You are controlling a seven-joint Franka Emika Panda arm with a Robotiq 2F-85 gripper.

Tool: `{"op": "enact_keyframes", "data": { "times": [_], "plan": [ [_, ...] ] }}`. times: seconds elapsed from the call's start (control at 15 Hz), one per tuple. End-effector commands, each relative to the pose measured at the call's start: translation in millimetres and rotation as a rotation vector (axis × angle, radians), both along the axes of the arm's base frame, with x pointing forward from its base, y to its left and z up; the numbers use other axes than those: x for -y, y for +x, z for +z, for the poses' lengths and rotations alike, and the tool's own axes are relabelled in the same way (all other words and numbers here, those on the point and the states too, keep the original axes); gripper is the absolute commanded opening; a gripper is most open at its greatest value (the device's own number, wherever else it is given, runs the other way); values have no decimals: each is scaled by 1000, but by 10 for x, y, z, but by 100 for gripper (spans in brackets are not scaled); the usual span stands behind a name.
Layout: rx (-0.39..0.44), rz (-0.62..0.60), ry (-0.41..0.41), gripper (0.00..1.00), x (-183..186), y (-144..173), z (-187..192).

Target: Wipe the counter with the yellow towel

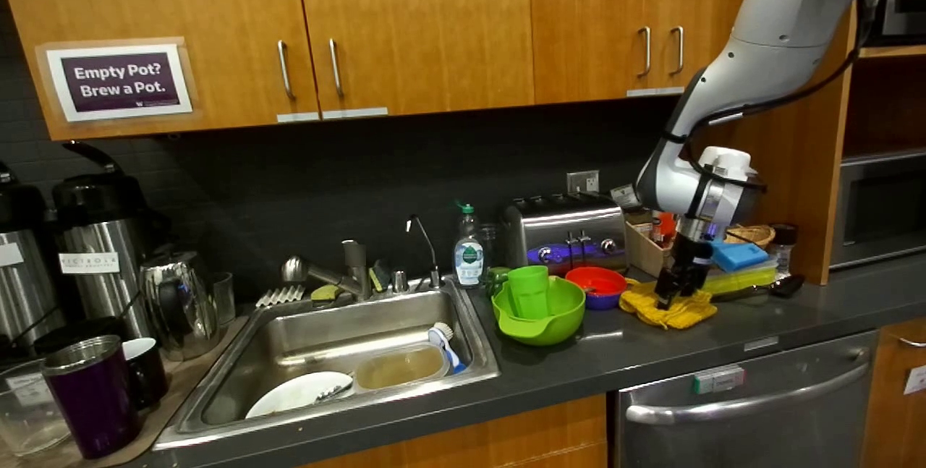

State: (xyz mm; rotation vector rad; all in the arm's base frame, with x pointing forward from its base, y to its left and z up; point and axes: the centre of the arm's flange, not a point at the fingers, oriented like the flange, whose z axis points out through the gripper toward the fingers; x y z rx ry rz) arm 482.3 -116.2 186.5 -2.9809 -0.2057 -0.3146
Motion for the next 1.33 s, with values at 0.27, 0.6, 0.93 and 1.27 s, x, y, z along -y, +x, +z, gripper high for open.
{"op": "enact_keyframes", "data": {
  "times": [0.27, 0.6, 0.93, 1.27],
  "plan": [
    [-14, 12, 12, 17, -33, 11, -90],
    [-42, 7, 23, 5, -76, -39, -129],
    [-97, 6, 45, 4, -172, -174, -157],
    [-148, 16, 90, 4, -333, -356, -177]
  ]
}}
